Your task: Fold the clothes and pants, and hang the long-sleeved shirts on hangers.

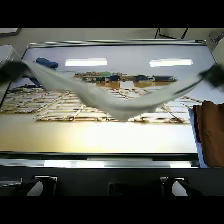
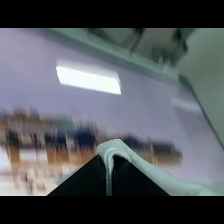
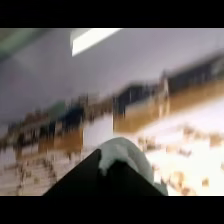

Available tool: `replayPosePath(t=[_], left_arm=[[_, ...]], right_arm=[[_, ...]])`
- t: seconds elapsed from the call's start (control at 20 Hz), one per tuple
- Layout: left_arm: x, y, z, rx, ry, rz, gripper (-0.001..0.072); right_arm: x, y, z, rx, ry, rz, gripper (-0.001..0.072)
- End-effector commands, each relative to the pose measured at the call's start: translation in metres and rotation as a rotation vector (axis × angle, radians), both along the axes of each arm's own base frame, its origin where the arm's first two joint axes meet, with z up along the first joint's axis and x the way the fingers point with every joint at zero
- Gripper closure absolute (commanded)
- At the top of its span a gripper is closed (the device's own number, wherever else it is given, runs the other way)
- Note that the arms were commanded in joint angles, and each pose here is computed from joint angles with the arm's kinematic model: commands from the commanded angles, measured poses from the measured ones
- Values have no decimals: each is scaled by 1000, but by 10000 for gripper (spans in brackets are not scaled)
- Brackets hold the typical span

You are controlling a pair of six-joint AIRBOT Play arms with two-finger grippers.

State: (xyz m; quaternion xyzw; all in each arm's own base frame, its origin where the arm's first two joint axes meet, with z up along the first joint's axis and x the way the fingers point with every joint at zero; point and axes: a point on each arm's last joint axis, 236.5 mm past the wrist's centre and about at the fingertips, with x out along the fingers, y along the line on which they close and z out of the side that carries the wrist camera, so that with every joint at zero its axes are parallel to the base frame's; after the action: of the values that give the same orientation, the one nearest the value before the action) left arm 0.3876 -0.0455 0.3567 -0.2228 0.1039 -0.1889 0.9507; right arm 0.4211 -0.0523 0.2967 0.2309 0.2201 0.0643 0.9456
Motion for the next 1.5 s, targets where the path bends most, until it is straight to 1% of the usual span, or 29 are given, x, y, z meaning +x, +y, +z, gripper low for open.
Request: replayPosePath(t=[0.0, 0.05, 0.15, 0.3, 0.4, 0.45, 0.55, 0.6, 0.7, 0.8, 0.85, 1.0, 1.1, 1.2, 1.35, 1.4, 1.45], left_arm=[[-112, 23, 173, 139, -464, 222, 680], [-132, 22, 186, 166, -509, 260, 680], [-156, 27, 198, 202, -557, 334, 680], [-170, 41, 219, 114, -627, 414, 680], [-172, 50, 227, 97, -661, 443, 680], [-169, 54, 228, 90, -664, 453, 680], [-152, 65, 222, 77, -635, 460, 680], [-137, 73, 215, 70, -601, 457, 680], [-92, 88, 187, 49, -495, 426, 680], [-30, 90, 144, 82, -378, 347, 679], [9, 83, 113, 93, -307, 285, 680], [114, 35, 4, 82, -93, 109, 679], [166, -9, -84, 56, 72, 7, 679], [185, -55, -166, 50, 234, -108, 679], [168, -118, -255, 61, 453, -317, 675], [158, -131, -272, 65, 507, -370, 649], [148, -138, -285, 59, 569, -402, 427]], right_arm=[[-59, -12, 197, -223, -463, -196, 671], [-72, -13, 210, -241, -486, -225, 671], [-86, -20, 216, -273, -491, -279, 671], [-89, -26, 213, -292, -472, -305, 671], [-88, -26, 210, -288, -458, -303, 671], [-87, -24, 198, -285, -411, -285, 671], [-80, -20, 143, -276, -196, -219, 671], [-78, -17, 98, -254, -29, -164, 671], [-74, -11, 7, -172, 280, -59, 671], [-70, -5, -81, -33, 516, 2, 672], [-70, 0, -122, 44, 613, 17, 672], [-81, 29, -231, 293, 817, 47, 671], [-95, 39, -283, 382, 898, 14, 671], [-110, 43, -315, 393, 951, 7, 671], [-119, 48, -326, 376, 964, 40, 671], [-119, 48, -326, 372, 962, 49, 671], [-119, 48, -326, 371, 961, 48, 671]])
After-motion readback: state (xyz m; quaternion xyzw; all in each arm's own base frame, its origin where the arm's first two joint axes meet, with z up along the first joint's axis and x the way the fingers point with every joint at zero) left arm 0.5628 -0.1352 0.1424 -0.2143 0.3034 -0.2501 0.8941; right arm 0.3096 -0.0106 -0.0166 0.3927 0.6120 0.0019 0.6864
